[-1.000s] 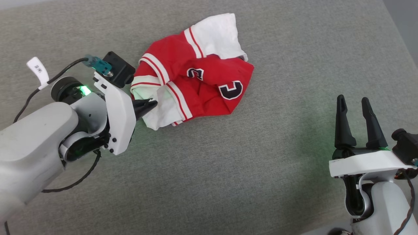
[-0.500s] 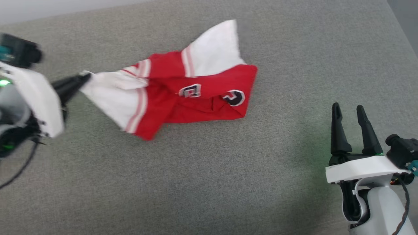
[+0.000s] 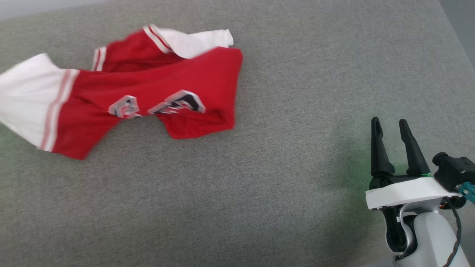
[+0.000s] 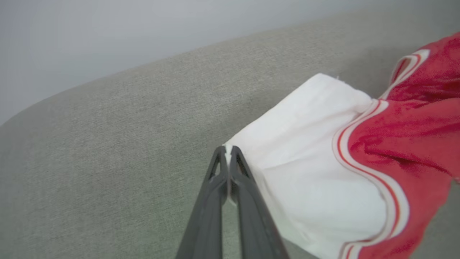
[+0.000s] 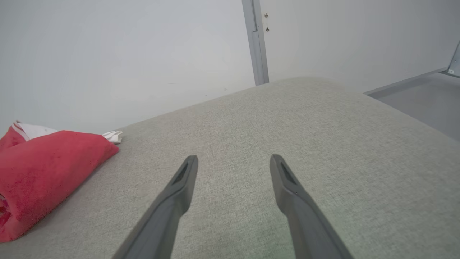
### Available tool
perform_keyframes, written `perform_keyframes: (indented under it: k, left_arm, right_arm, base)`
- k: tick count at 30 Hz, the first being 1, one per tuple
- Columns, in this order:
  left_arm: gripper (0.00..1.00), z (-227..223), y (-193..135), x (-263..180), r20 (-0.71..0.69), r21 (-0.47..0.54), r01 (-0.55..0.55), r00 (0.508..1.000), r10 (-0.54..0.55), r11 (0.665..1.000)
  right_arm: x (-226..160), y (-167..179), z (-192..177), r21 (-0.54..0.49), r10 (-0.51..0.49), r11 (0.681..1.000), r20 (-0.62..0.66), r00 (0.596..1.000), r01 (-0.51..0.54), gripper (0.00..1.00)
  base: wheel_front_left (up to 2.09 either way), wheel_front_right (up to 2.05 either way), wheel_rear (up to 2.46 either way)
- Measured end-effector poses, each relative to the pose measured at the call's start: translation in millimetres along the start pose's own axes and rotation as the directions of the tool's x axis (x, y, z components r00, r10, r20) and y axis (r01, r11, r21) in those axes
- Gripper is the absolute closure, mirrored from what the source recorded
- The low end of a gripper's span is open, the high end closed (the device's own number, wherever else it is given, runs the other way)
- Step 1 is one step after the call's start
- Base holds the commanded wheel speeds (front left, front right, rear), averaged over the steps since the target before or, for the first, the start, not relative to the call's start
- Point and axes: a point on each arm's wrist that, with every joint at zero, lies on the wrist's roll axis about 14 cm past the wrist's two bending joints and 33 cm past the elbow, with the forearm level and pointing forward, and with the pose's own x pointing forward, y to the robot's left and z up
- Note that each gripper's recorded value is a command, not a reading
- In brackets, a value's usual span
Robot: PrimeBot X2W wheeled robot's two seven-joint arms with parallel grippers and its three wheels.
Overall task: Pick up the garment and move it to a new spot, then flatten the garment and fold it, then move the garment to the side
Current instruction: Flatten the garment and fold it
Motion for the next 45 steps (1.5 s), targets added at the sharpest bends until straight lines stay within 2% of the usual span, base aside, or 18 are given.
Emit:
perform_keyframes:
  k: [4,11,14,18,19,20,21,22,23,29,34,37,42,45]
  left_arm:
    - [1.0,-4.9,34.5,2.1,0.016,-0.006,-0.113,0.993,0.113,0.994]
    - [1.0,-12.8,90.0,-15.7,0.037,-0.02,-0.301,0.953,0.302,0.953]
    - [1.0,-16.5,105.1,-24.6,0.045,-0.095,-0.358,0.931,0.363,0.929]
    - [1.0,-41.5,95.8,-22.2,-0.009,-0.134,-0.346,0.938,0.348,0.929]
    - [0.96,-46.6,90.0,-20.3,-0.018,-0.14,-0.331,0.943,0.332,0.933]
    - [0.85,-49.9,85.1,-18.7,-0.023,-0.147,-0.318,0.948,0.318,0.937]
    - [0.7,-52.3,81.9,-18.2,-0.022,-0.157,-0.309,0.951,0.309,0.938]
    - [0.26,-55.9,79.9,-18.6,-0.026,-0.16,-0.304,0.952,0.304,0.939]
    - [0.0,-57.2,78.0,-19.1,-0.02,-0.162,-0.299,0.954,0.3,0.94]
    - [0.0,-42.7,70.0,-29.8,0.133,-0.231,-0.266,0.944,0.302,0.936]
    - [0.0,-43.8,43.4,-39.5,0.211,-0.291,-0.189,0.944,0.255,0.938]
    - [0.0,-23.2,34.5,-51.6,0.309,-0.359,-0.133,0.917,0.252,0.924]
    - [0.0,-48.9,16.0,-77.3,0.361,-0.409,-0.102,0.895,0.264,0.907]
    - [0.0,-57.1,2.8,-96.1,0.411,-0.407,-0.09,0.871,0.27,0.909]
  right_arm:
    - [-2.1,-7.6,0.0,-0.007,-0.021,1.0,-0.001,1.0,0.021,0.0]
    - [-1.6,-10.3,0.5,-0.008,-0.029,1.0,0.002,1.0,0.029,0.0]
    - [0.1,-6.0,-0.5,-0.006,-0.018,1.0,0.0,1.0,0.018,0.0]
    - [3.6,-1.3,-2.0,-0.011,-0.003,1.0,-0.002,1.0,0.003,0.0]
    - [4.8,0.6,-2.6,-0.016,0.003,1.0,-0.003,1.0,-0.003,0.0]
    - [6.2,3.5,-3.5,-0.022,0.012,1.0,-0.005,1.0,-0.012,0.0]
    - [7.4,5.8,-4.3,-0.029,0.019,0.999,-0.007,1.0,-0.02,0.0]
    - [8.5,8.1,-5.2,-0.035,0.027,0.999,-0.009,1.0,-0.027,0.0]
    - [9.8,10.2,-5.6,-0.042,0.034,0.999,-0.01,0.999,-0.034,0.0]
    - [20.8,40.5,-7.5,-0.114,0.13,0.985,-0.018,0.991,-0.131,0.0]
    - [32.4,78.2,-21.8,-0.208,0.242,0.945,-0.069,0.968,-0.251,0.0]
    - [48.0,111.9,-27.8,-0.265,0.318,0.902,-0.124,0.94,-0.341,0.0]
    - [79.3,170.3,-27.8,-0.355,0.433,0.8,-0.218,0.875,-0.484,0.0]
    - [100.0,203.2,-22.3,-0.388,0.48,0.742,-0.263,0.837,-0.547,0.0]
  base:
    - [0.0,0.0,0.0]
    - [0.0,0.0,0.0]
    - [0.0,0.0,0.0]
    - [0.0,0.0,0.0]
    - [0.0,0.0,0.0]
    - [0.0,0.0,0.0]
    - [0.0,0.0,0.0]
    - [0.0,0.0,0.0]
    - [0.0,0.0,0.0]
    - [0.0,0.0,0.0]
    - [0.0,0.0,0.0]
    - [0.0,0.0,0.0]
    - [0.0,0.0,0.0]
    - [0.0,0.0,0.0]
